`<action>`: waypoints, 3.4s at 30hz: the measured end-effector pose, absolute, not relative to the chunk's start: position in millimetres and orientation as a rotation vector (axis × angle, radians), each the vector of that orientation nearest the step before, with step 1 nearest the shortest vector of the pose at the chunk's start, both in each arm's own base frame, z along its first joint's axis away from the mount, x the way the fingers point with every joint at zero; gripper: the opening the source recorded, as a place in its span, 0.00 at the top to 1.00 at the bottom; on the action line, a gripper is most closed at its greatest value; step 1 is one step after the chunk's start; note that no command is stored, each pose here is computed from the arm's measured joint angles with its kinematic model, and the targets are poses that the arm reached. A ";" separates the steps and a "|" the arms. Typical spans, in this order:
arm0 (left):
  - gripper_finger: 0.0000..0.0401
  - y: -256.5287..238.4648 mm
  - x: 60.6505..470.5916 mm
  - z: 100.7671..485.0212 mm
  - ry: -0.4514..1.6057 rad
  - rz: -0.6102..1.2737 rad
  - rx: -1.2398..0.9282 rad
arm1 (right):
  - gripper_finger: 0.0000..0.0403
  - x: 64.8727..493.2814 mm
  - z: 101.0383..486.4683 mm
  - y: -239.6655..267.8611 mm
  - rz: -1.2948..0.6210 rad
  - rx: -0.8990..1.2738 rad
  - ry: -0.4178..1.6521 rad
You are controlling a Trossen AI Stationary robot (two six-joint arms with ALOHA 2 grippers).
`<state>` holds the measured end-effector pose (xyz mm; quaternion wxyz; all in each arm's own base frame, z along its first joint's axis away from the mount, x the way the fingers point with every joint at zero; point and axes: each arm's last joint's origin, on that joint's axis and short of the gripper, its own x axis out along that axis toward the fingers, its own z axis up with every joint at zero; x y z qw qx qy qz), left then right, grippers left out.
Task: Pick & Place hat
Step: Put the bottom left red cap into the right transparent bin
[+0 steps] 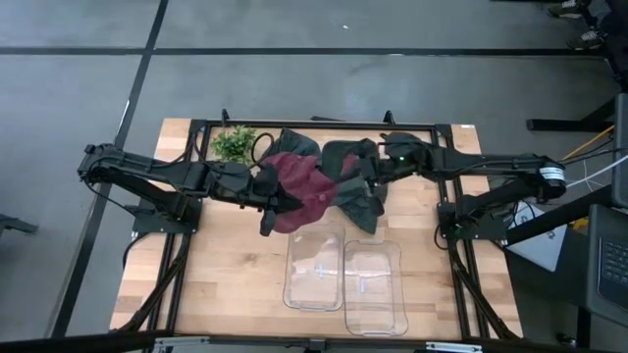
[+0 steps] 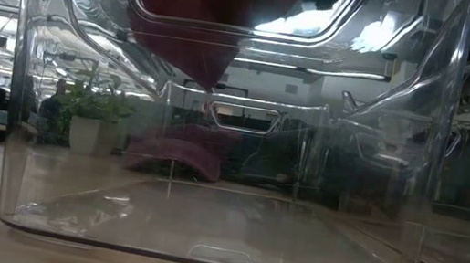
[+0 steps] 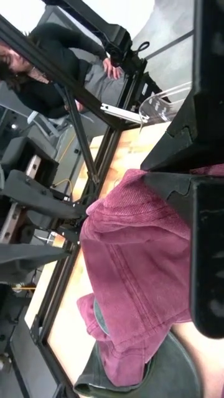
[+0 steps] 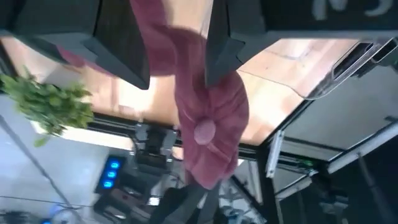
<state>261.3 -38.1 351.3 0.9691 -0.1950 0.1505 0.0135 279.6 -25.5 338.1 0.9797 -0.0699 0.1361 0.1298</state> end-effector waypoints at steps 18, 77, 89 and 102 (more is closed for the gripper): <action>0.99 -38.1 261.2 351.2 0.306 0.024 -0.378 | 0.62 308.8 338.3 -25.7 0.401 -0.143 0.301; 0.57 -35.1 255.0 380.2 0.056 0.009 -0.160 | 0.99 253.8 439.6 -1.8 0.769 -0.074 0.480; 0.57 -34.9 254.6 375.1 0.107 0.018 -0.155 | 0.99 243.9 432.7 52.6 0.973 -0.020 0.643; 0.57 -35.8 254.1 372.2 0.137 0.016 -0.149 | 0.99 272.9 399.8 120.0 1.031 -0.026 0.815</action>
